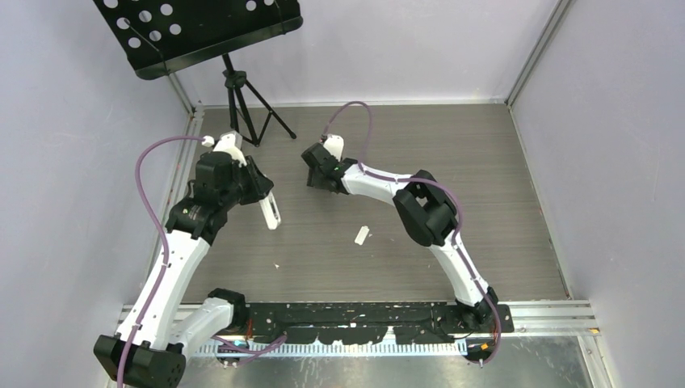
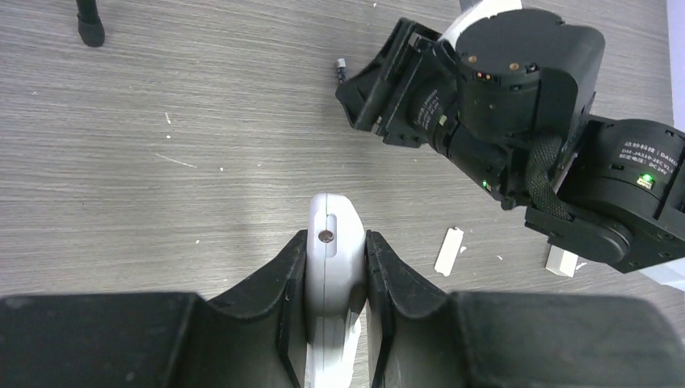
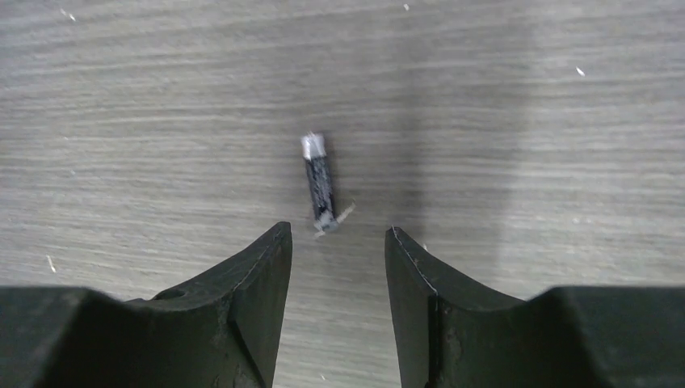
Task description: Load the batteries into the remote control
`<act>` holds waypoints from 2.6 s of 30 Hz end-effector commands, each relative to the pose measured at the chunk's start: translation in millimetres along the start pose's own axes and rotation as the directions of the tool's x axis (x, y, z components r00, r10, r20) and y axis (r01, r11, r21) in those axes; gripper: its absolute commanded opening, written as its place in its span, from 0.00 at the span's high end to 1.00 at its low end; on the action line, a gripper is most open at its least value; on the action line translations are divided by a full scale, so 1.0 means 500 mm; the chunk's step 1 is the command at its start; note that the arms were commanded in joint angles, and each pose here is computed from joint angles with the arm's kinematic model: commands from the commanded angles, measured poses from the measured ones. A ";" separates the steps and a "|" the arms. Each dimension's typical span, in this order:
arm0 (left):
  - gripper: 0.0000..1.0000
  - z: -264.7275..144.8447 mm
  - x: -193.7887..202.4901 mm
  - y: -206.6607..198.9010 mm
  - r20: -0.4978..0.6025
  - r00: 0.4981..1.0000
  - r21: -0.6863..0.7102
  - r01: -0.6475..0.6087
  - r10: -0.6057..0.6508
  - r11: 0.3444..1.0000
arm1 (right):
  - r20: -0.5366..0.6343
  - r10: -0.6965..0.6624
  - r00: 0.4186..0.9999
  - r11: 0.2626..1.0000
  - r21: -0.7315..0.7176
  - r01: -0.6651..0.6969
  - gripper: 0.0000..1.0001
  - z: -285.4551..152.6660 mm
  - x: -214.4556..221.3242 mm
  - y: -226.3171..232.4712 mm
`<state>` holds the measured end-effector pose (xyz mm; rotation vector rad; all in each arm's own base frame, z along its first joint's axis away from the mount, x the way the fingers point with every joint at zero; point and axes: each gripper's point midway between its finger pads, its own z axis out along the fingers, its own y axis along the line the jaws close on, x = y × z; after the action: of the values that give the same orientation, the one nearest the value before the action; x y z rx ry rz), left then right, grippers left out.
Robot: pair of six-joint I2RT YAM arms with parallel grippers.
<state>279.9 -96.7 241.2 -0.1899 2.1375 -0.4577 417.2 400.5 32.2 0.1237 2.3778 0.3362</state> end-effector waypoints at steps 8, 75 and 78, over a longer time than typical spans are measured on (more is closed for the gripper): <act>1.00 -0.029 -0.048 -0.007 0.071 0.997 -0.009 -0.033 0.034 0.999 | 0.084 -0.147 0.986 0.984 0.116 0.137 0.58 0.050 -0.018 0.020; 1.00 -0.023 -0.023 -0.096 0.036 0.999 0.255 0.028 -0.039 0.966 | -0.027 0.122 0.992 0.948 0.300 -0.109 0.56 -0.382 0.047 -0.339; 1.00 -0.022 -0.022 -0.096 0.035 0.999 0.256 0.026 -0.036 0.966 | -0.053 -0.045 0.998 0.970 0.235 0.056 0.57 -0.391 0.020 -0.336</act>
<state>269.1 -132.8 262.9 -0.1019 2.0703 -0.7256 257.8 196.3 78.2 0.4415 2.5219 -0.0319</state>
